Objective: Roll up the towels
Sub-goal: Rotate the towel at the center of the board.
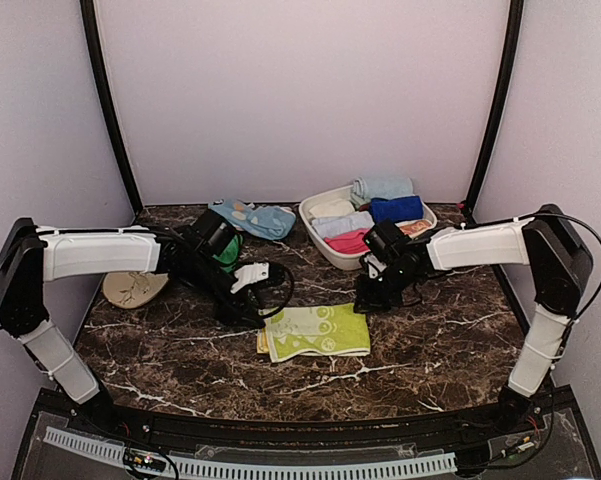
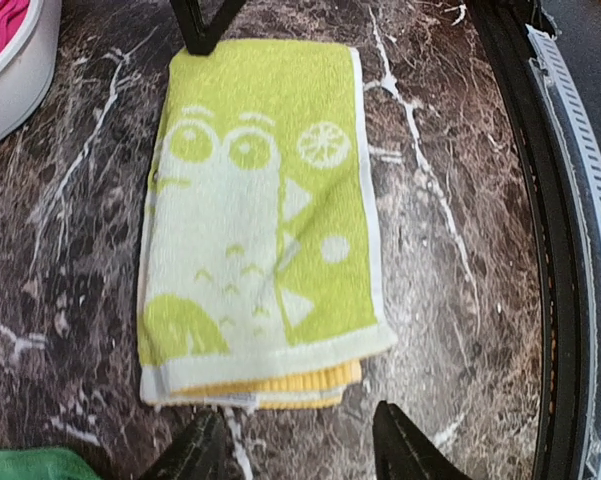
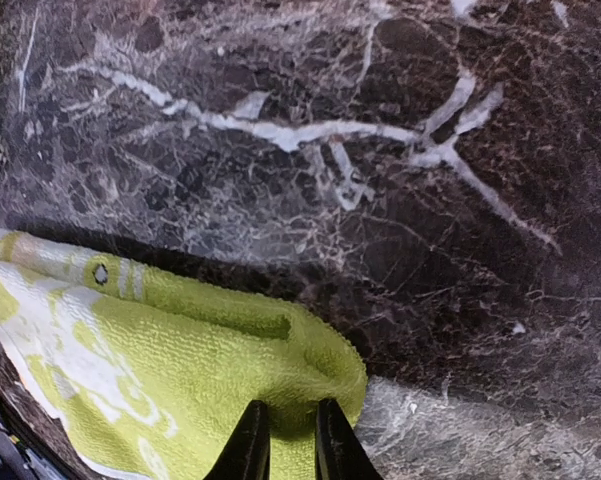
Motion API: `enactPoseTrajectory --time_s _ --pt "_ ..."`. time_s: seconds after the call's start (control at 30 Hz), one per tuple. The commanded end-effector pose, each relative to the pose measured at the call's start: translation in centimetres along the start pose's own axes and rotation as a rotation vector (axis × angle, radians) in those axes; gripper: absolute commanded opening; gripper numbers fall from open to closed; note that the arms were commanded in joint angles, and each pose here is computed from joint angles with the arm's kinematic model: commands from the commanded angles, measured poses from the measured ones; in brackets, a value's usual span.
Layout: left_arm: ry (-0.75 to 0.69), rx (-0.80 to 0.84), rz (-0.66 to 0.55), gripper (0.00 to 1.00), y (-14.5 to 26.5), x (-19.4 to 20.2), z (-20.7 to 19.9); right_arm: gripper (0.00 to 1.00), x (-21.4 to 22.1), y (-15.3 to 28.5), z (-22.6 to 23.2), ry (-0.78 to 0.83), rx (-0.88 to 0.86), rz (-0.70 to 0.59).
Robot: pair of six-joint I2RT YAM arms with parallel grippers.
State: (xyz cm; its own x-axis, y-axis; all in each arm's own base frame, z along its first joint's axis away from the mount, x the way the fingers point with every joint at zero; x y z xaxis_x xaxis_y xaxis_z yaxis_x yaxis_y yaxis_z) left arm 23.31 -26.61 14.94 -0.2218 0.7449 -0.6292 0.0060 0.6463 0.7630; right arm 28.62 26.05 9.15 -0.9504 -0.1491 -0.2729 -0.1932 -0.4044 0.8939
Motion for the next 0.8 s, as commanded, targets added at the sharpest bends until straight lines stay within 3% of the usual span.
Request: enactPoseTrajectory --time_s 0.0,0.17,0.37,0.77 --pt "0.034 0.006 0.034 0.51 -2.3 -1.9 -0.2 0.17 1.0 -1.2 -0.9 0.051 0.054 0.042" --pt "0.14 -0.01 0.168 0.49 -5.6 -0.6 1.0 0.15 2.5 -2.3 -2.1 0.029 0.079 0.078" --pt "0.09 -0.101 0.303 0.49 -6.7 3.6 1.7 0.12 4.8 -2.4 -2.0 -0.003 0.077 0.106" --pt "-0.078 -0.381 0.345 0.48 -6.8 2.8 7.9 0.12 10.9 -0.7 1.6 0.007 0.104 0.156"
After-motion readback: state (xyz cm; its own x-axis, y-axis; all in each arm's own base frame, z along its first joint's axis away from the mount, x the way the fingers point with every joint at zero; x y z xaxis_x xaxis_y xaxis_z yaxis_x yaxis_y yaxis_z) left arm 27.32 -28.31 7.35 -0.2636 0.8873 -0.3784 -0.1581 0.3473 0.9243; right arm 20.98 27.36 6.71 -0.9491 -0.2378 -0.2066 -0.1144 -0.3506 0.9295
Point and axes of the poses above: each gripper's point midway between its finger pads, its own y axis back along the fingers, its own z axis along the line the jaws close on, x = y × z, the point moved 5 cm from there along y, back along the fingers, and after that the axes turned 7 degrees about y, right-handed, at the moved point
